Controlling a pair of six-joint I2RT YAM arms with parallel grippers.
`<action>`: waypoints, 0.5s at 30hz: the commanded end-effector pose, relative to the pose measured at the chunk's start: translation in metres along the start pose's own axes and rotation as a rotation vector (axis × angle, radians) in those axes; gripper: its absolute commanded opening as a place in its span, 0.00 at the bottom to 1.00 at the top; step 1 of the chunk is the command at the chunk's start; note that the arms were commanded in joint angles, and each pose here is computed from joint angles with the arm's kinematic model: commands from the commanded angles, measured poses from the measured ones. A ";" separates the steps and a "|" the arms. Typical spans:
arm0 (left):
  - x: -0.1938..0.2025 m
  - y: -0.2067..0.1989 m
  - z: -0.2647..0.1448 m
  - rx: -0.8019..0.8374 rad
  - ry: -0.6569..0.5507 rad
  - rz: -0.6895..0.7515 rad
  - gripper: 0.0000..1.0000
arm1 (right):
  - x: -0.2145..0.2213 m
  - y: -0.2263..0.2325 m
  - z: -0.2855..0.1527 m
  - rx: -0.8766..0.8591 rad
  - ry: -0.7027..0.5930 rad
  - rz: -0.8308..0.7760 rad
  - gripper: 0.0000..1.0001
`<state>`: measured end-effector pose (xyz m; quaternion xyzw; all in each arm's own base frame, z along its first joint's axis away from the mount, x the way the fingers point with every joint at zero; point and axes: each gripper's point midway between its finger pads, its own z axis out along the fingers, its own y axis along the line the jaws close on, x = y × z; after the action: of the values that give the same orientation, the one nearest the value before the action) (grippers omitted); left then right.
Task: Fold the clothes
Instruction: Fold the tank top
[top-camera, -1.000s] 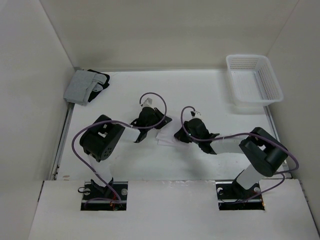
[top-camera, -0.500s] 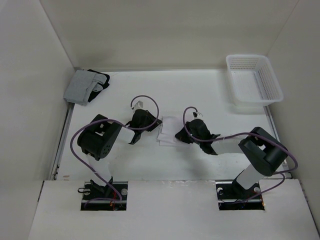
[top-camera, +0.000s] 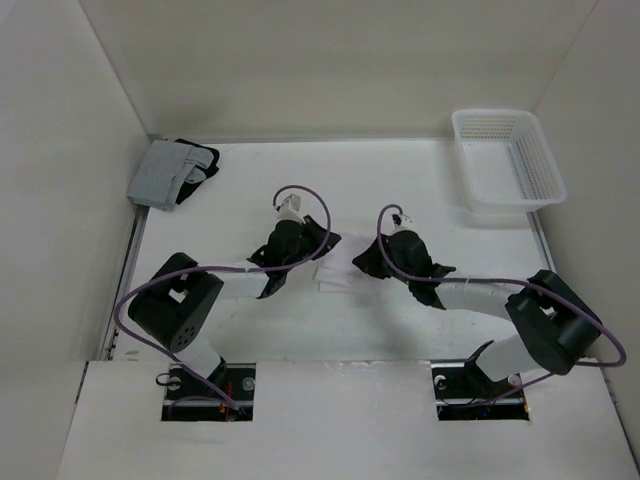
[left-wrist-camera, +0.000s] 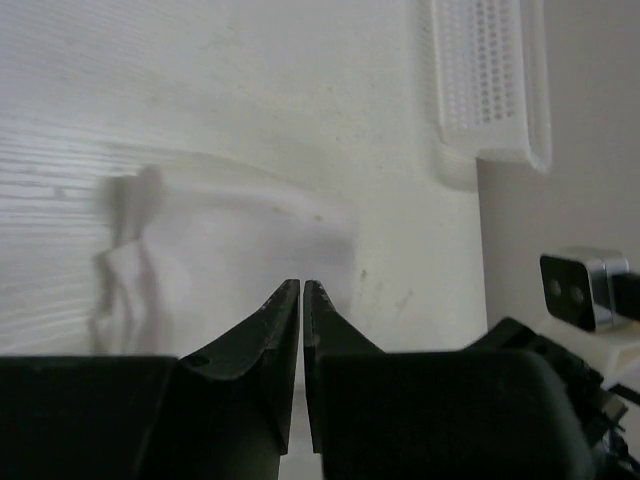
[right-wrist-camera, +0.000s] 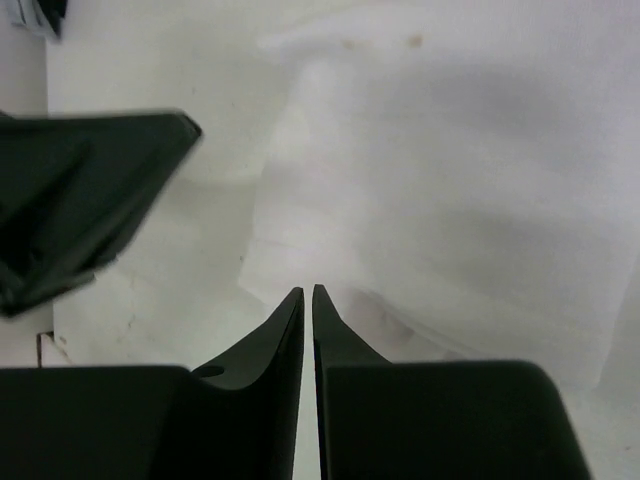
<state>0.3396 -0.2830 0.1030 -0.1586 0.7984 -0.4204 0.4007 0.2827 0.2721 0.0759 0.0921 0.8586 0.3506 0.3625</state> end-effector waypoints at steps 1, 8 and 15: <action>0.007 -0.033 0.011 0.065 0.009 0.038 0.06 | -0.042 0.013 0.003 -0.036 -0.080 -0.019 0.10; 0.013 -0.030 0.049 0.037 0.000 0.056 0.06 | -0.081 -0.006 0.034 0.005 -0.096 0.012 0.09; -0.016 0.018 0.077 -0.068 -0.085 0.045 0.06 | -0.090 -0.036 0.055 0.053 -0.091 0.071 0.09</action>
<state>0.3821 -0.3163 0.0523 -0.1547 0.8241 -0.3776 0.3928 0.3691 0.2355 0.0605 0.1493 0.8616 0.3172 0.3672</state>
